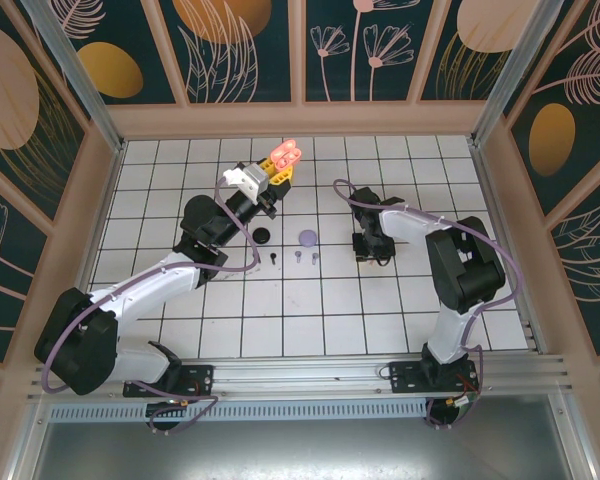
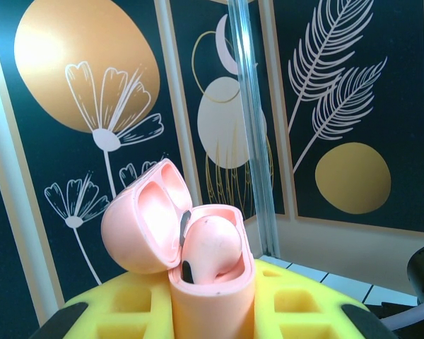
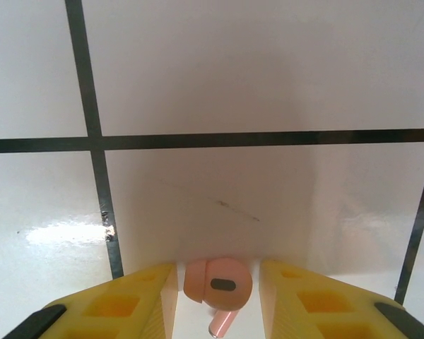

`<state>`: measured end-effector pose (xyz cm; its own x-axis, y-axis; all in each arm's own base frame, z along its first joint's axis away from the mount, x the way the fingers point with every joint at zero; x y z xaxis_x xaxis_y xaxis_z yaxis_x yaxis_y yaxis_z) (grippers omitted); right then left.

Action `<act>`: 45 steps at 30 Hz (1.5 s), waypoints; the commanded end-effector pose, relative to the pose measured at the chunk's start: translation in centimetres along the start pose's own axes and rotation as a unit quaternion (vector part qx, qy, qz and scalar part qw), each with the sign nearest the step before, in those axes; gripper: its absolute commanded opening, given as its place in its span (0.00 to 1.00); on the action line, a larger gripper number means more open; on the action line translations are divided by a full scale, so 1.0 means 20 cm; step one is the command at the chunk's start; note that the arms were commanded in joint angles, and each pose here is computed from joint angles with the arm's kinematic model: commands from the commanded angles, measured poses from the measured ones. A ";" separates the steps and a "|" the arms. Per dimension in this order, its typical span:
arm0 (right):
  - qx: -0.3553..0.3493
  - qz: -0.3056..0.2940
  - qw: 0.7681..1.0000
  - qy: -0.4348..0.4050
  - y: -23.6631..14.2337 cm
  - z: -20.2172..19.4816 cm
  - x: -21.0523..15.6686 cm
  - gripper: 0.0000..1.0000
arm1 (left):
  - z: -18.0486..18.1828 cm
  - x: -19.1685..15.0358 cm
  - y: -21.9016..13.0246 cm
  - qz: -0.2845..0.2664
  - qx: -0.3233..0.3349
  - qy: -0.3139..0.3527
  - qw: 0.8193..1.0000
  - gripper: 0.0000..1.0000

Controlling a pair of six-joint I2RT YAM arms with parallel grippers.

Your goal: Insert wireless bluetooth earbuds into charging case

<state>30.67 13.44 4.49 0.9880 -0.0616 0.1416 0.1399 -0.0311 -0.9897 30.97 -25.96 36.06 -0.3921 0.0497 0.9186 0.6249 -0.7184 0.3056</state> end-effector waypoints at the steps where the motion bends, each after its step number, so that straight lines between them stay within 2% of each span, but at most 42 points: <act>1: -0.018 -0.017 1.000 -0.006 0.01 -0.01 0.05 0.36 | 0.00 0.06 -0.01 -0.020 0.001 0.001 1.000 0.00; 6: -0.017 -0.021 1.000 -0.006 0.01 0.00 0.07 0.34 | 0.00 0.05 -0.01 -0.019 0.001 0.001 1.000 0.00; 28: -0.011 -0.016 1.000 0.010 0.03 0.00 0.07 0.33 | -0.01 0.03 0.01 -0.019 -0.002 0.001 1.000 0.00; 45: 0.010 -0.032 0.999 0.014 -0.02 0.00 0.05 0.22 | -0.01 0.04 0.00 -0.021 -0.006 -0.001 1.000 0.00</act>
<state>31.19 13.59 4.64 0.9843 -0.0642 0.1645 0.1630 -0.0287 -0.9862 31.01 -26.04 35.93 -0.3900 0.0487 0.9195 0.6234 -0.7210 0.3026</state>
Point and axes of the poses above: each hand's point on the last joint's axis, 136 mm out from that joint toward the fingers, its own y axis out along the fingers, its own z axis along the line the jaws close on, x = y × z, the point moved 3 cm from there along -y, back along the fingers, and after that the axes turned 7 degrees about y, right-handed, at the moved point
